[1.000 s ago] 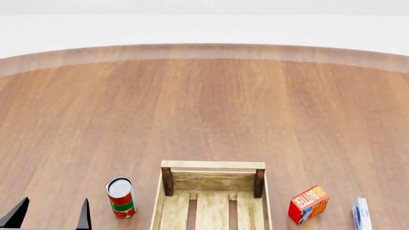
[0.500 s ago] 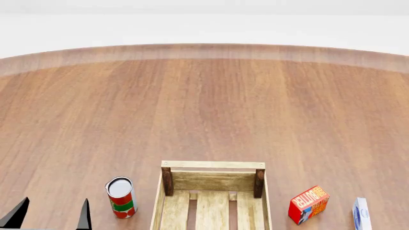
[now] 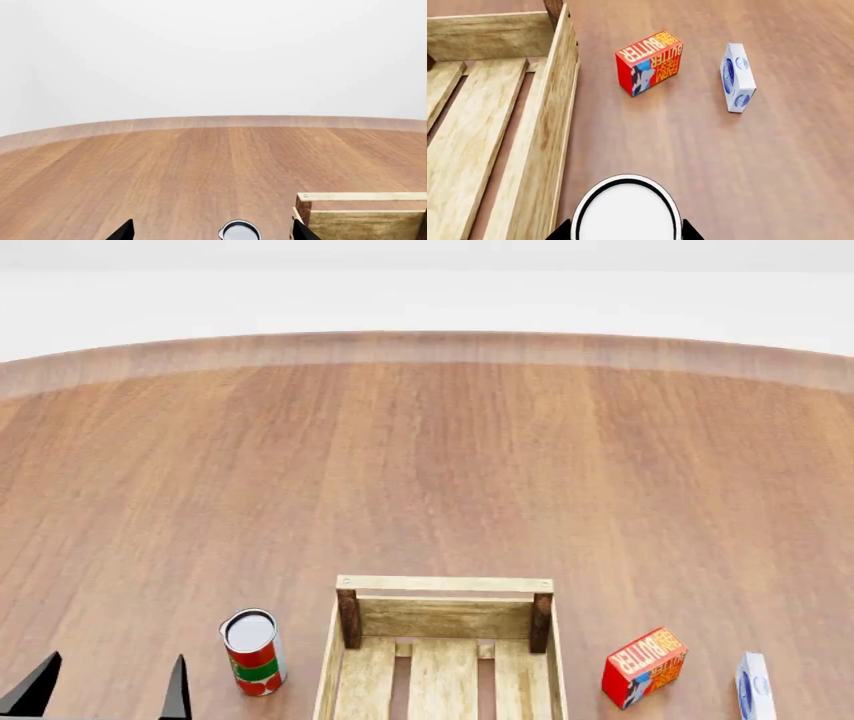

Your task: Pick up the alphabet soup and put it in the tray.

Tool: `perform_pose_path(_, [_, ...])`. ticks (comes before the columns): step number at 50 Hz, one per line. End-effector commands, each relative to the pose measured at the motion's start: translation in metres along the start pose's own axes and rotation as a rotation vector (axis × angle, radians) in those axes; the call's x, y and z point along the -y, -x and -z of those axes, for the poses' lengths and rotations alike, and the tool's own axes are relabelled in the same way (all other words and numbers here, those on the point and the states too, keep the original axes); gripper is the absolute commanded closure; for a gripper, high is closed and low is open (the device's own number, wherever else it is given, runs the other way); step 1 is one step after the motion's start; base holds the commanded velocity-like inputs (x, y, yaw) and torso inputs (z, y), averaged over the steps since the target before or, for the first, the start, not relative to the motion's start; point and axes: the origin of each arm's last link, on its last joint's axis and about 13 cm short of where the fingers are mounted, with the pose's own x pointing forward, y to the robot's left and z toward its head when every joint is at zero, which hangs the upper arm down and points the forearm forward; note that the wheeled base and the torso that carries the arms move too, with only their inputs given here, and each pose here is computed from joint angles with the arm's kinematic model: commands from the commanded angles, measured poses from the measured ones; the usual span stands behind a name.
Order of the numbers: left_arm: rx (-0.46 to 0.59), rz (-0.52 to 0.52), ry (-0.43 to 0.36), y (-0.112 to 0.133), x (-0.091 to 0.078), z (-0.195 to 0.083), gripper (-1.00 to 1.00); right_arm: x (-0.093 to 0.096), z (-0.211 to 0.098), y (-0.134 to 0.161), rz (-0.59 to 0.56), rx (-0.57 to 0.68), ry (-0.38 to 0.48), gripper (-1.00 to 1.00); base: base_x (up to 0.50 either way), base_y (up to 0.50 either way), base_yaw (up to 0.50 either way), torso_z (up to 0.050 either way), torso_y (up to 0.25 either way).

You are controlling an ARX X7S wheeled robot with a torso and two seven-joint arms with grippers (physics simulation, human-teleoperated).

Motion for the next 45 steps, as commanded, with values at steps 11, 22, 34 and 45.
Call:
perform_pose_path(11, [0.001, 0.003, 0.001, 0.001, 0.0, 0.0, -1.0, -0.012, -0.04, 0.035, -0.069, 0.117, 0.014, 1.0, 0.0, 0.0, 0.0, 0.0, 0.0])
perform_pose_path(22, [0.001, 0.005, 0.002, 0.001, 0.0, 0.0, -1.0, -0.014, -0.06, 0.055, -0.073, 0.162, 0.039, 1.0, 0.0, 0.0, 0.0, 0.0, 0.0])
perform_pose_path(34, [0.001, 0.004, 0.002, 0.001, 0.0, 0.0, -1.0, -0.026, -0.086, 0.076, -0.136, 0.226, 0.073, 1.0, 0.0, 0.0, 0.0, 0.0, 0.001])
perform_pose_path(45, [-0.001, 0.005, 0.004, 0.001, 0.0, 0.0, -1.0, -0.04, -0.097, 0.08, -0.211, 0.258, 0.095, 1.0, 0.0, 0.0, 0.0, 0.0, 0.0])
